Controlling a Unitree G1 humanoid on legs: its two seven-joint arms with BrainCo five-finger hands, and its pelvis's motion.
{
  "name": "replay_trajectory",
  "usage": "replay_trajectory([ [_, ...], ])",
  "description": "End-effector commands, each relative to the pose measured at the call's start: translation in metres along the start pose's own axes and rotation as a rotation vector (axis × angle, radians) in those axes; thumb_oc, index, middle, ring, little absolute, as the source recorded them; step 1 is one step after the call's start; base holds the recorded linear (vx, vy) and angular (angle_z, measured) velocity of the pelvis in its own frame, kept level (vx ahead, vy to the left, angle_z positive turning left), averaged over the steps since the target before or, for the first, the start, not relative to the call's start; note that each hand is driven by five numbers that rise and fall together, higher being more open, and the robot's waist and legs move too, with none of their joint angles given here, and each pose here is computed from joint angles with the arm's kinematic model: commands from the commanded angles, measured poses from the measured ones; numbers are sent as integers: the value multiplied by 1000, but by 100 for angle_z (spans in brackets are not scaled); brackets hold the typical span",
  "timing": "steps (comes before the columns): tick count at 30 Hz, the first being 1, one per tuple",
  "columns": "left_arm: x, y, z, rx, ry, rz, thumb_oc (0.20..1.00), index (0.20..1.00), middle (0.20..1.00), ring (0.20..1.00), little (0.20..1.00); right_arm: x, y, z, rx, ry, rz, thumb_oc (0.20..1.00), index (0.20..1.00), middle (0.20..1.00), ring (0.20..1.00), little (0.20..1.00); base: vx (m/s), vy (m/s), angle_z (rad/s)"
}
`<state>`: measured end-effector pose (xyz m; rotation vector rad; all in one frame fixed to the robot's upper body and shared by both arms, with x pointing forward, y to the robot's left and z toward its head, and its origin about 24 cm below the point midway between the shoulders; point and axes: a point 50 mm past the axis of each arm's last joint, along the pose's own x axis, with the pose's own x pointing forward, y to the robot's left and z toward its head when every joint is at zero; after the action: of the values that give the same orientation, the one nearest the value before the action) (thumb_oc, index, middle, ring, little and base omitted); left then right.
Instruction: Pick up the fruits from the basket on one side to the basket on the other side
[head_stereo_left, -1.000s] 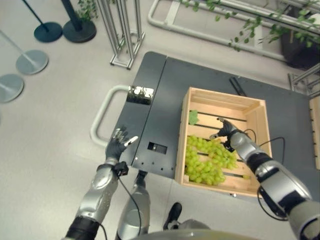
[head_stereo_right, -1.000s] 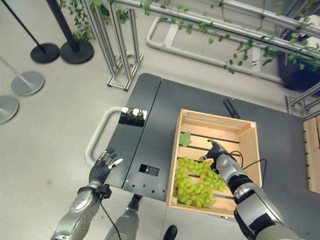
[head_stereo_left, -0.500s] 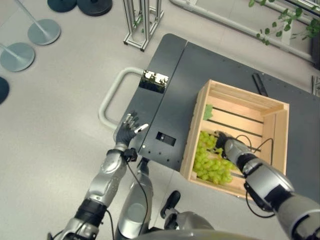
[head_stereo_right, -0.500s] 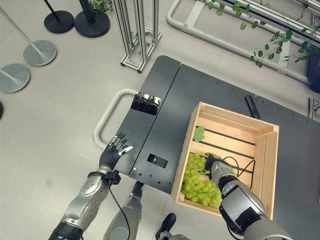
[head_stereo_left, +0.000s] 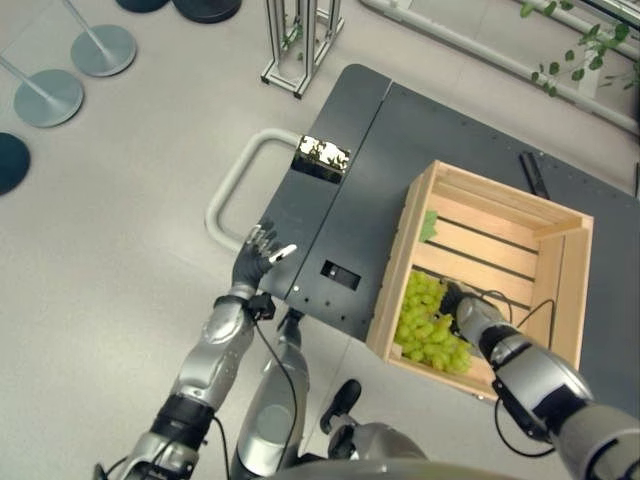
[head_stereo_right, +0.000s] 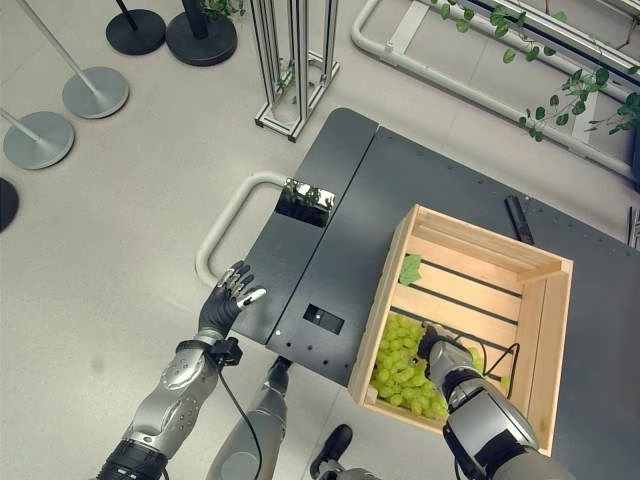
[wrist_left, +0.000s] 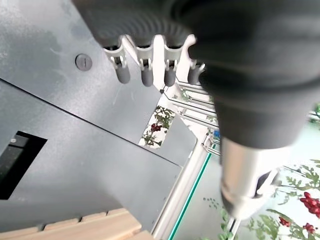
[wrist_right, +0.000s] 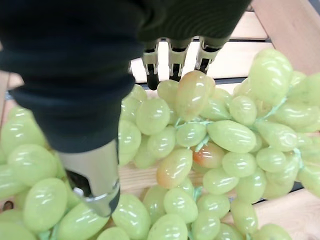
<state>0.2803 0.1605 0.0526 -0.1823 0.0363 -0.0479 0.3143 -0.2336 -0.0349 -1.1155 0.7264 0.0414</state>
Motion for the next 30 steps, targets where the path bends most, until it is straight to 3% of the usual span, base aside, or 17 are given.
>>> replay_trajectory([
  [1,-2,-22,18,-103,-112,-51,1000,1000,1000,1000,1000,-1,5,-10,60,49,-18,1000,1000,1000,1000,1000,-41,7,0],
  [9,-4,-32,21,-142,-131,-62,1000,1000,1000,1000,1000,-4,14,16,3,-13,-45,1000,1000,1000,1000,1000,-42,6,0],
  [19,-4,-54,28,-168,-160,-135,1000,1000,1000,1000,1000,-10,30,38,-267,-80,-48,1000,1000,1000,1000,1000,-24,0,7],
  [20,-3,-56,29,-167,-165,-141,1000,1000,1000,1000,1000,-10,32,39,-279,-83,-43,746,746,746,746,746,0,-10,14],
  [21,-3,-58,29,-165,-165,-147,1000,1000,1000,1000,1000,-11,33,40,-293,-90,-38,200,200,200,200,200,-9,12,7],
  [30,1,-63,34,-164,-189,-156,1000,1000,1000,1000,1000,-13,41,36,-126,-90,-45,200,200,200,200,200,-5,22,8],
])
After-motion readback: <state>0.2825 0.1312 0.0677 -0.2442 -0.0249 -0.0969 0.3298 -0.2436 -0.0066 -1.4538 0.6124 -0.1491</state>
